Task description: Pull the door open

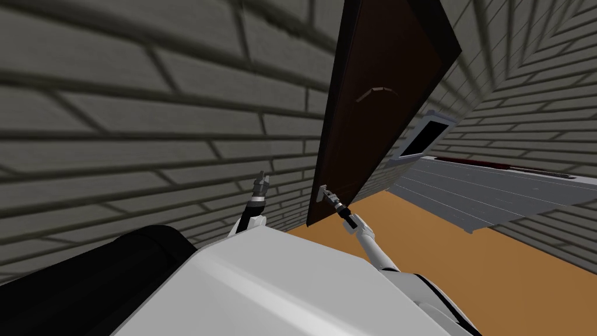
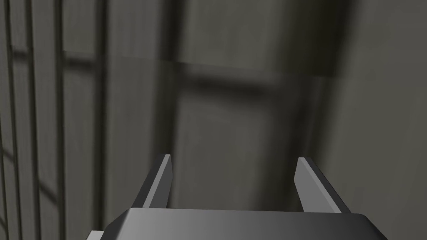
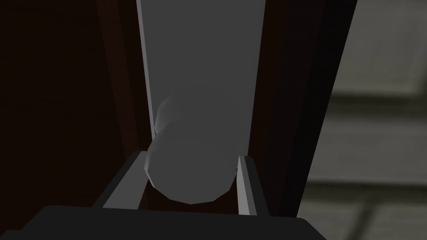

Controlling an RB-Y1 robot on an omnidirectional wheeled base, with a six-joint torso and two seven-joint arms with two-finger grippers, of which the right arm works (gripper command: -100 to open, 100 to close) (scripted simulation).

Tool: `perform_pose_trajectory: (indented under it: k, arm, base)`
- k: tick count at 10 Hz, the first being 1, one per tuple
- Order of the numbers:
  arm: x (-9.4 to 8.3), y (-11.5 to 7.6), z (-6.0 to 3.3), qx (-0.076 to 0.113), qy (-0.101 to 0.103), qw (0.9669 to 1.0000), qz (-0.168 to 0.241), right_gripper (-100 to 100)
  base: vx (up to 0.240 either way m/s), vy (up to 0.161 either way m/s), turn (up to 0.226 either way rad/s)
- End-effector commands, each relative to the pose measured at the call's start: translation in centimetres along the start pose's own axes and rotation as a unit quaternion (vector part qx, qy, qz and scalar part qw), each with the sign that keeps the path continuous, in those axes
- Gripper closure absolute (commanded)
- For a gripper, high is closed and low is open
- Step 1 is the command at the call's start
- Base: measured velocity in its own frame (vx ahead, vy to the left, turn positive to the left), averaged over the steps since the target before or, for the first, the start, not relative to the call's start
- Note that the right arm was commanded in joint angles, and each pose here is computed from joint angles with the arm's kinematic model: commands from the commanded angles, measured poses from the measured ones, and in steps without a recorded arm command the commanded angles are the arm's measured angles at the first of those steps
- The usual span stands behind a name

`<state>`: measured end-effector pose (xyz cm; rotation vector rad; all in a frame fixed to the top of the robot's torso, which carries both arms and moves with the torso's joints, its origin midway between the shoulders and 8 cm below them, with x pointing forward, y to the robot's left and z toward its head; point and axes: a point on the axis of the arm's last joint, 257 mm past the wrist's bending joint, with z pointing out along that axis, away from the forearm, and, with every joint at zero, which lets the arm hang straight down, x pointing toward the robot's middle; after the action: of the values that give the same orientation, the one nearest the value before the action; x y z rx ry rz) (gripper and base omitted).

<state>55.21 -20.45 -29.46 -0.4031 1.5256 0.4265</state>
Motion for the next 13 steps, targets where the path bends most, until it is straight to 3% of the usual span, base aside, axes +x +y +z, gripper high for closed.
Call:
perform_pose_trajectory:
  k: [1, 4, 7, 13]
  arm:
    - [0.1, 0.1, -0.05, 0.000, 0.001, 1.0000, 0.001, 100]
    - [0.1, 0.1, -0.05, 0.000, 0.001, 1.0000, 0.001, 100]
    - [-0.6, -0.8, 0.00, 0.015, -0.012, 0.9984, 0.052, 100]
    - [-1.5, -2.1, -0.06, 0.039, -0.034, 0.9886, 0.141, 100]
  base:
    - [-0.007, 0.000, 0.002]
    - [0.000, 0.000, 0.000]
    - [-0.045, -0.071, 0.133]
    - [-0.046, -0.064, 0.115]
